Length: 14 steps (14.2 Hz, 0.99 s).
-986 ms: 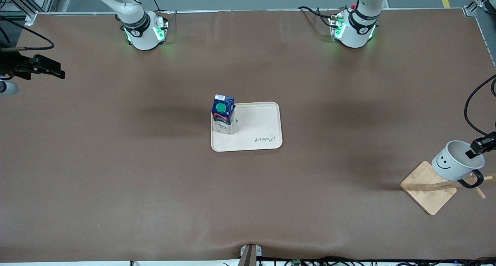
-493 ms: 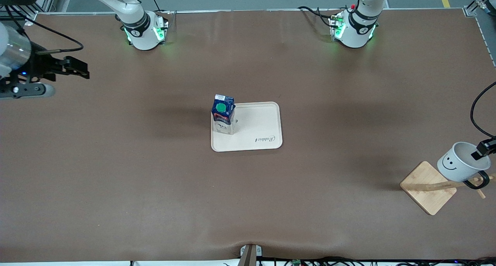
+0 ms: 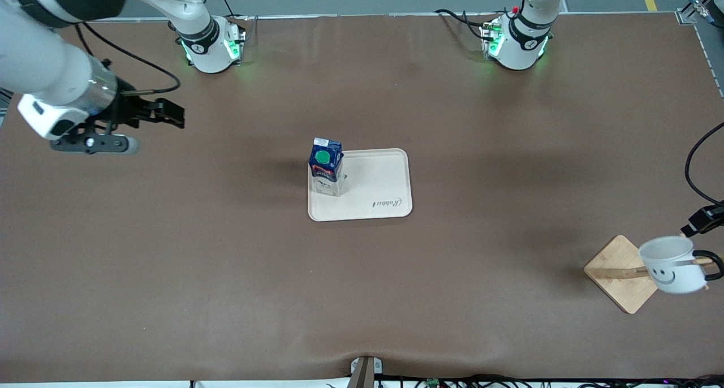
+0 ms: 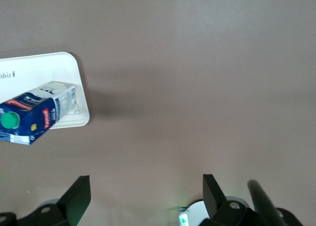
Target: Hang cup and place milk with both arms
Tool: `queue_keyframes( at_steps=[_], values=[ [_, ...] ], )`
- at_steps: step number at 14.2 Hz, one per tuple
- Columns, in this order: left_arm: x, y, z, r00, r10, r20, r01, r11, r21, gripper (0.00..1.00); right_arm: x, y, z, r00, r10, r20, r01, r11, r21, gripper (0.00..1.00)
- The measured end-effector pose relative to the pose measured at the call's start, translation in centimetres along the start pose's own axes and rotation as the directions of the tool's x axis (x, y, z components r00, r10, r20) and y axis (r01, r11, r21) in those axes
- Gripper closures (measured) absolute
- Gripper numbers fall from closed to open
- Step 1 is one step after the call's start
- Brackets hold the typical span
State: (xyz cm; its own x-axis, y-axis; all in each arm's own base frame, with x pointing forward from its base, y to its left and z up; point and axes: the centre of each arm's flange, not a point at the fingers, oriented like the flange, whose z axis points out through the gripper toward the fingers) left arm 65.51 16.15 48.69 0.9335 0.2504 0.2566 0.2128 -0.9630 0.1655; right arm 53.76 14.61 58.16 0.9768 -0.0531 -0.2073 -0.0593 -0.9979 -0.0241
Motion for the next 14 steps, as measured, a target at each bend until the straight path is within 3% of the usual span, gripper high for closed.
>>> queue_keyframes(
  at_steps=[4, 6, 11, 14],
  values=[
    [0.0, 2.4, -2.2, 0.999, 0.035, 0.039, -0.035, 0.999, -0.007, 0.13, -1.1, -8.2, 2.2, 0.992, 0.116, -0.052, -0.115, 0.993, 0.022, 0.00],
    [-0.4, 4.1, -4.4, 0.995, 0.063, 0.083, -0.063, 0.998, -0.001, 0.00, -1.3, -11.7, 4.8, 0.988, 0.138, -0.065, -0.137, 0.990, 0.025, 0.00],
    [-3.0, 10.4, -9.4, 0.970, 0.183, 0.158, -0.196, 0.978, 0.072, 0.00, -0.7, -20.3, 11.7, 0.963, 0.250, -0.101, -0.243, 0.967, 0.073, 0.00],
    [-4.3, 11.7, -11.3, 0.958, 0.212, 0.194, -0.240, 0.961, 0.135, 0.00, -1.4, -24.8, 16.4, 0.968, 0.234, -0.096, -0.229, 0.972, 0.057, 0.00]
  ],
)
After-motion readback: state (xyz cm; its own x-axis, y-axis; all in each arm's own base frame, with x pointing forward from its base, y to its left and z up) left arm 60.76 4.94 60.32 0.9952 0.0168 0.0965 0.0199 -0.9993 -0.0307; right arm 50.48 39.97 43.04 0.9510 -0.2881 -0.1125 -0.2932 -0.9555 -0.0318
